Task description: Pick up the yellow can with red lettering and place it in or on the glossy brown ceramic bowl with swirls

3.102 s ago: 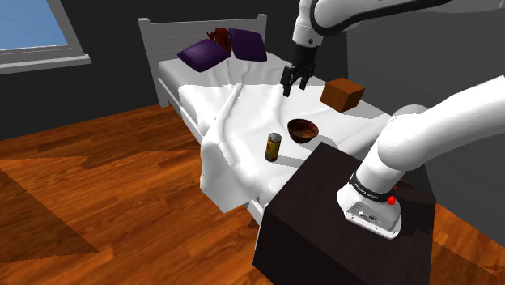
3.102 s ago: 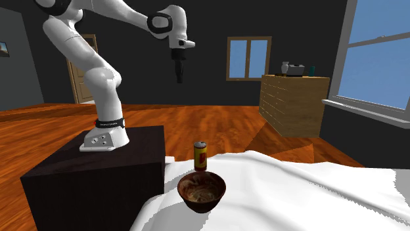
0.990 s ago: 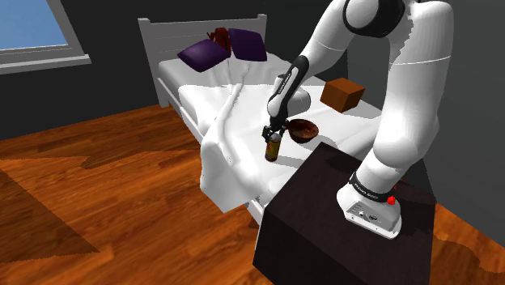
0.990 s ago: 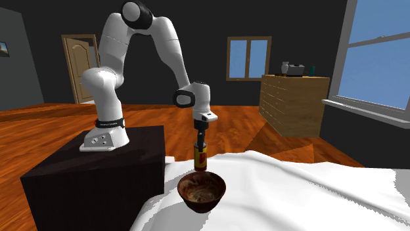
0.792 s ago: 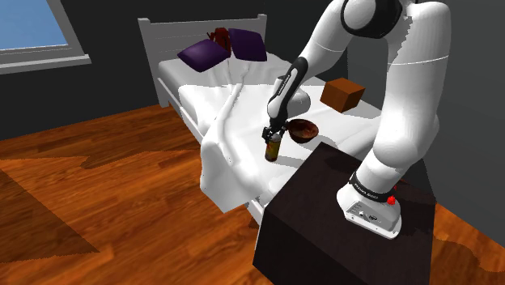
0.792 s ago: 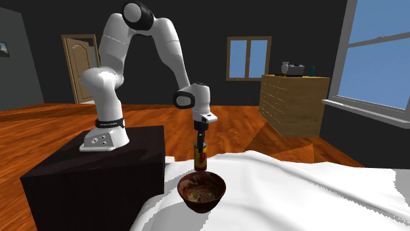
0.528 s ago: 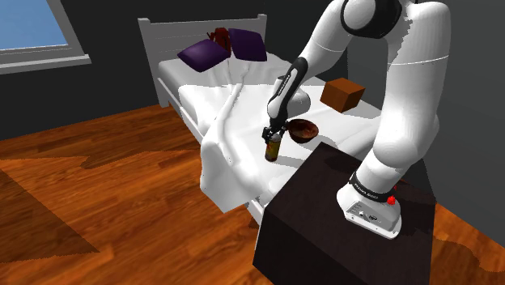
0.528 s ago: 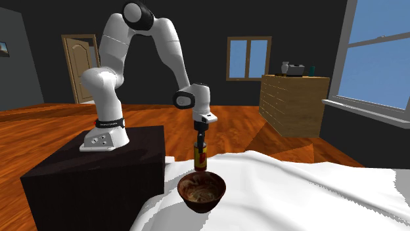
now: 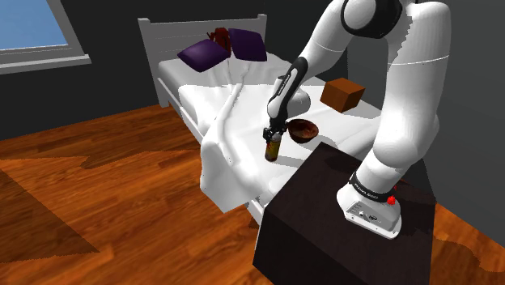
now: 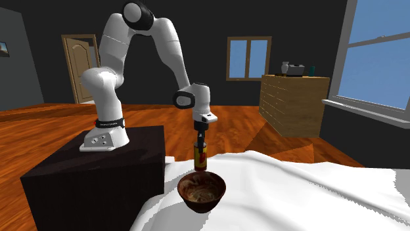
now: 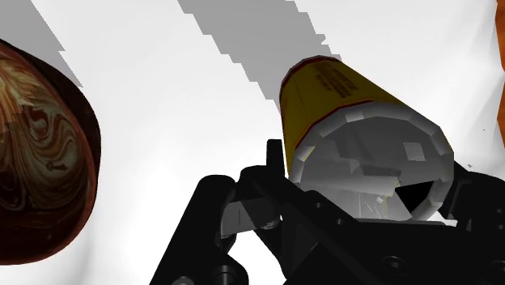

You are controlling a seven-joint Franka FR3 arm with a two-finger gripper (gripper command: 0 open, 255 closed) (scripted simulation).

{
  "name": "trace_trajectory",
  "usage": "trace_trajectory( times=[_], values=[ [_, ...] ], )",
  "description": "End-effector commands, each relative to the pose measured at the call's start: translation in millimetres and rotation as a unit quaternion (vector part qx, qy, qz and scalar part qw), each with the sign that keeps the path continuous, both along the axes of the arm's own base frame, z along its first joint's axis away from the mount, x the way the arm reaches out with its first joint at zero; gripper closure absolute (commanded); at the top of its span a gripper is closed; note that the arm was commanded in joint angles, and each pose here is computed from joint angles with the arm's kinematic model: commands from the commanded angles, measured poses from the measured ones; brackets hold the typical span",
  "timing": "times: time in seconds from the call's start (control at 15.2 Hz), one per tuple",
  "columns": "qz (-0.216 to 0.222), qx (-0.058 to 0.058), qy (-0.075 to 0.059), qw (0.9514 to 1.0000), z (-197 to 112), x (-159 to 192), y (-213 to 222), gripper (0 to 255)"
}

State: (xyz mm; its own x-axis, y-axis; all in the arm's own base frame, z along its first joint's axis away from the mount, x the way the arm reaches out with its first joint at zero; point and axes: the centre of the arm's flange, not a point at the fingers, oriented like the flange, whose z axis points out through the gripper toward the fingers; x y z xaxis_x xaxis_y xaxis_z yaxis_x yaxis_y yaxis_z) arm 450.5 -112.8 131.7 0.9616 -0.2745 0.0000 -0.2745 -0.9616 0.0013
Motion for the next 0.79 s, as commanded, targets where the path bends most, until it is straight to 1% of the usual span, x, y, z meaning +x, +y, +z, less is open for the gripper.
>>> trace_trajectory(
  times=[0.0, 0.13, 0.73],
  values=[
    [0.0, 0.0, 0.001, 1.0, -0.7, -0.5, 0.0, 255],
    [0.0, 0.0, 0.001, 1.0, -0.9, -0.2, -0.1, 255],
    [0.0, 0.0, 0.001, 1.0, 46.6, -0.2, -0.1, 255]
  ],
)
